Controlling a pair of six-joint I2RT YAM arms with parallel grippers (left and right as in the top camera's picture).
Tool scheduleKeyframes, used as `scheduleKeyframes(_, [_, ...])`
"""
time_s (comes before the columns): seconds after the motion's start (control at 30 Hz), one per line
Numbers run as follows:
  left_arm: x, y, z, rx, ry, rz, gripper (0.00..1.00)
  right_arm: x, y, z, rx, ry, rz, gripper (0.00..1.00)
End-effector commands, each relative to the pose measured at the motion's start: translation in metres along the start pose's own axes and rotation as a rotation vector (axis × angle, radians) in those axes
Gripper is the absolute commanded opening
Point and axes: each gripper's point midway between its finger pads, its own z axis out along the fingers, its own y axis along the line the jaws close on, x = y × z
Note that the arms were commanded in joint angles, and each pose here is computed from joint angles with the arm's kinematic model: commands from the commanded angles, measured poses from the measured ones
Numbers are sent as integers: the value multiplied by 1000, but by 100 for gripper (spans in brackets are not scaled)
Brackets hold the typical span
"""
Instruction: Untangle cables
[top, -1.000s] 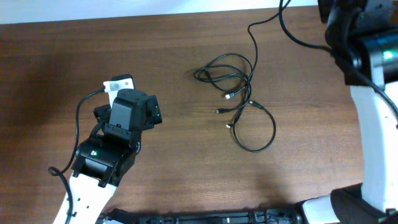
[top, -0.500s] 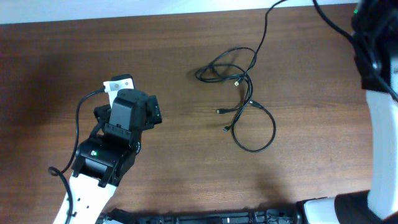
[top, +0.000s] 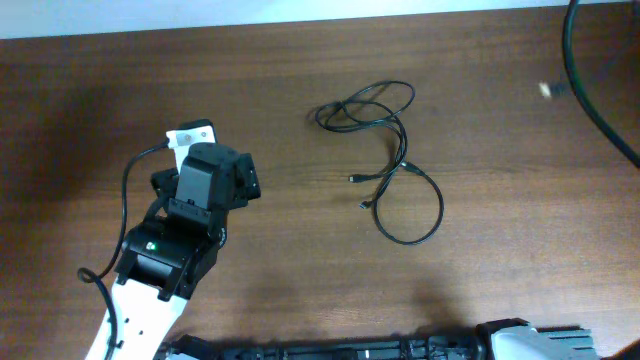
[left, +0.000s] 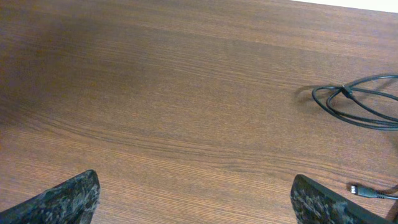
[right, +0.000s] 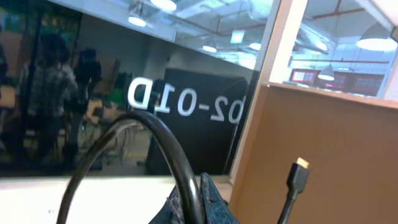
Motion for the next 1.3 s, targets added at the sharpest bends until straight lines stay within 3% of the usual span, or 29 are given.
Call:
scheduleKeyframes(0.0, [-2, 0, -1, 5, -2, 10, 99, 36, 1, 16, 78, 135, -79, 4])
scheduleKeyframes(0.2, [-2, 1, -1, 4, -2, 10, 99, 100, -7, 36, 187, 353, -194, 4])
scheduleKeyframes(0.43, [-2, 0, -1, 5, -2, 10, 99, 163, -41, 56, 317, 513, -161, 4])
scheduleKeyframes(0.6, [-2, 0, -1, 5, -3, 10, 99, 204, -85, 59, 458, 601, -64, 4])
scheduleKeyframes(0.8, [-2, 1, -1, 5, -2, 9, 99, 258, -123, 45, 484, 725, 166, 4])
scheduleKeyframes(1.0, [-2, 0, -1, 5, -2, 10, 99, 310, -160, 23, 572, 874, 290, 4])
scheduleKeyframes(1.27, [-2, 1, -1, 5, -2, 9, 99, 362, -174, 8, 566, 1019, 442, 4])
